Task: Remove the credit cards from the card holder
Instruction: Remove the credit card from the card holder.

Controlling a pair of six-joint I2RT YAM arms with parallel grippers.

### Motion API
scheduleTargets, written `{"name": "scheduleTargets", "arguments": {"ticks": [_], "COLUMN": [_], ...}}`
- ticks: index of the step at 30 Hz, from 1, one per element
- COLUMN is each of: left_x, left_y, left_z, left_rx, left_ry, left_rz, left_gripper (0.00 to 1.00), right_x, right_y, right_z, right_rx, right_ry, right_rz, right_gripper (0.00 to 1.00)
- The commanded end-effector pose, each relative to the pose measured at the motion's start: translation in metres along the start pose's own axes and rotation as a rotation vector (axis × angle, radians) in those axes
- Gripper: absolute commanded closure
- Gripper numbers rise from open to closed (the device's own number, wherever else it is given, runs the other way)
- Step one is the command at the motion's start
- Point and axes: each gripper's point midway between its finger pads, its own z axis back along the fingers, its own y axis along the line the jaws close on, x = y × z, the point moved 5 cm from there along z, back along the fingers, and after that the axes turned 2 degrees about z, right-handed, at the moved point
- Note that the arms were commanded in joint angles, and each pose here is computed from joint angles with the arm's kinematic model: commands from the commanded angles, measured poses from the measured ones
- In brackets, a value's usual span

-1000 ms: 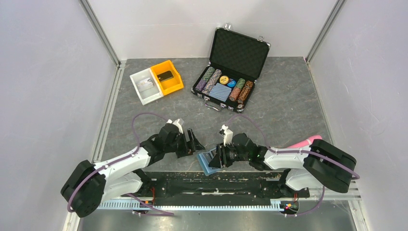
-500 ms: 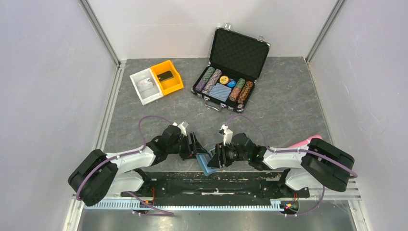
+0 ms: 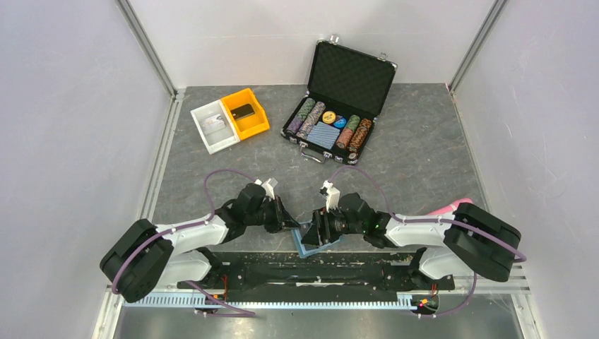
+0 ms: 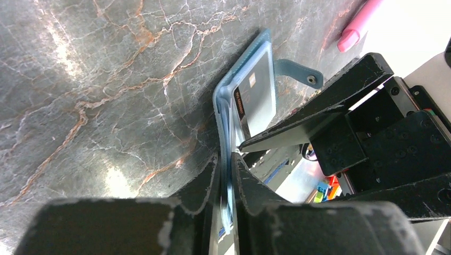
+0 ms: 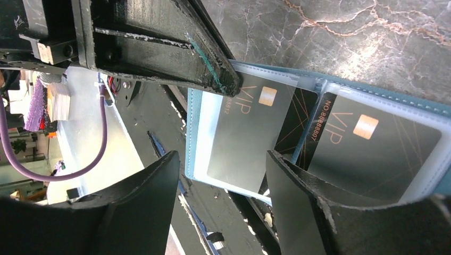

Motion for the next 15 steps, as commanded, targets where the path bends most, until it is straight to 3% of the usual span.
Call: {"name": "scheduleTargets", "arguments": {"ticks": [1,4,10,15], "left_x": [0.000,0.003,0.008,0.010], "left_y": [-0.005,-0.003,-0.019,-0.029], "left_z": [0.001,0.000,-0.002,0.011], "left_rx": [-0.036,-0.024,-0.132,-0.268], "left_ry": [0.002,-0.009,-0.022,-0.133], "left_rz": [-0.063,-0.122,-0.216,-0.287], "left_gripper": [0.88,0.97,0.98,0.98], "right_x": [0.022,0.027,0.027,0.025], "right_y": [0.011,0.003,-0.020,-0.033], "right_z": [0.003,0.007,0.014,0.015], "right_rx": [0.034,0.012,-0.012,0.002], "right_ry": [-0.058,-0.066,-0.047,-0.022], "right_rz": [0.046,0.055,0.051,0.091], "right_gripper": [0.36,0.40,0.50,0.54]}}
